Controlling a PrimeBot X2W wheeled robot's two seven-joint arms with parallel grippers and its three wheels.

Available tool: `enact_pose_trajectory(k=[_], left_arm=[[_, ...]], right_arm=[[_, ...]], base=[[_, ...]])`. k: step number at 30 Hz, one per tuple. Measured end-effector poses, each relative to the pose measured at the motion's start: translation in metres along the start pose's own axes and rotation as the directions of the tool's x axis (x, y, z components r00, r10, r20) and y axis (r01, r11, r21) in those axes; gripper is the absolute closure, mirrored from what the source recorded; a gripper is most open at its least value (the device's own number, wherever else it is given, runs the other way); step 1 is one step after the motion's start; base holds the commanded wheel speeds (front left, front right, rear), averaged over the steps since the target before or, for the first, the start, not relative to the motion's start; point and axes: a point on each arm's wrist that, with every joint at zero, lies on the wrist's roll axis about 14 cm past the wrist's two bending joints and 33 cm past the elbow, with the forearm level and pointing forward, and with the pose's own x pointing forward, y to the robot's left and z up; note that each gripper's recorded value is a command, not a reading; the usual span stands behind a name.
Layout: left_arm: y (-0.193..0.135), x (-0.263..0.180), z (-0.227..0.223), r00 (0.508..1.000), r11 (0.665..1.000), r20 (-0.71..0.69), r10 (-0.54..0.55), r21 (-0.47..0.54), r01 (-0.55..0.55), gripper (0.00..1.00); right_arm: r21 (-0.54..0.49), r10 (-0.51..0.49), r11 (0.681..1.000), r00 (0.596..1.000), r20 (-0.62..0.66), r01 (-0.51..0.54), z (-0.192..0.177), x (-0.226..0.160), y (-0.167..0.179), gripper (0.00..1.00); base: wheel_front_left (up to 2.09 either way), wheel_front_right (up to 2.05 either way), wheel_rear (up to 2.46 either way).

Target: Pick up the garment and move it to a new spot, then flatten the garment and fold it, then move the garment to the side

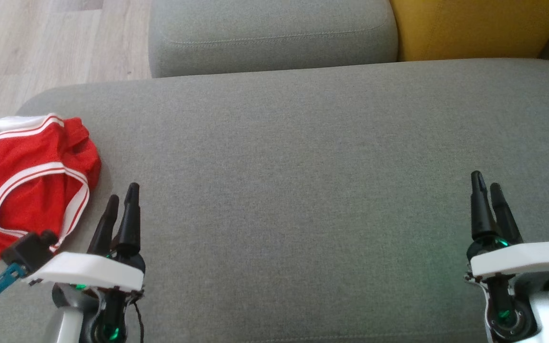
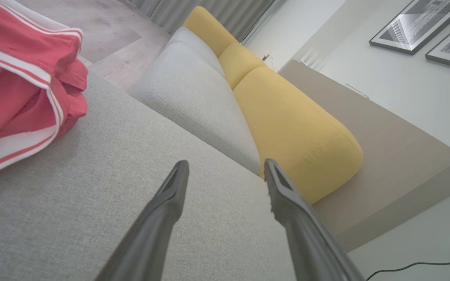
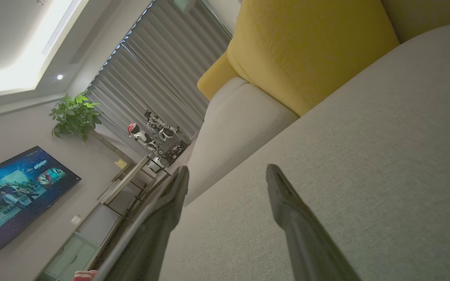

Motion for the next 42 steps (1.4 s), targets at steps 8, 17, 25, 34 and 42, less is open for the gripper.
enact_pose_trajectory(k=[8, 17, 25, 34, 42], left_arm=[[-0.003, -0.002, -0.002, 1.000, 0.992, -0.005, -0.008, 0.126, 0.009, 0.00], [-0.009, -0.003, -0.002, 1.000, 0.968, 0.000, -0.028, 0.251, 0.027, 0.00], [-0.013, -0.004, -0.004, 0.999, 0.928, -0.004, -0.048, 0.371, 0.046, 0.00], [-0.017, -0.005, -0.006, 0.998, 0.881, 0.004, -0.064, 0.469, 0.054, 0.00], [-0.019, -0.007, -0.008, 0.997, 0.839, 0.007, -0.079, 0.541, 0.062, 0.00]], right_arm=[[-0.104, 0.005, 0.995, 1.000, -0.018, -0.007, -0.007, 0.000, 0.001, 0.00], [-0.224, 0.017, 0.974, 0.999, -0.031, -0.024, -0.013, -0.001, 0.003, 0.00], [-0.339, 0.025, 0.940, 0.999, -0.035, -0.036, -0.016, -0.003, 0.003, 0.00], [-0.442, 0.041, 0.895, 0.998, -0.039, -0.054, -0.018, -0.003, 0.005, 0.00], [-0.516, 0.058, 0.854, 0.997, -0.044, -0.073, -0.019, -0.002, 0.008, 0.00]], base=[[0.00, 0.00, 0.00], [0.00, 0.00, 0.00], [0.00, 0.00, 0.00], [0.00, 0.00, 0.00], [0.00, 0.00, 0.00]])
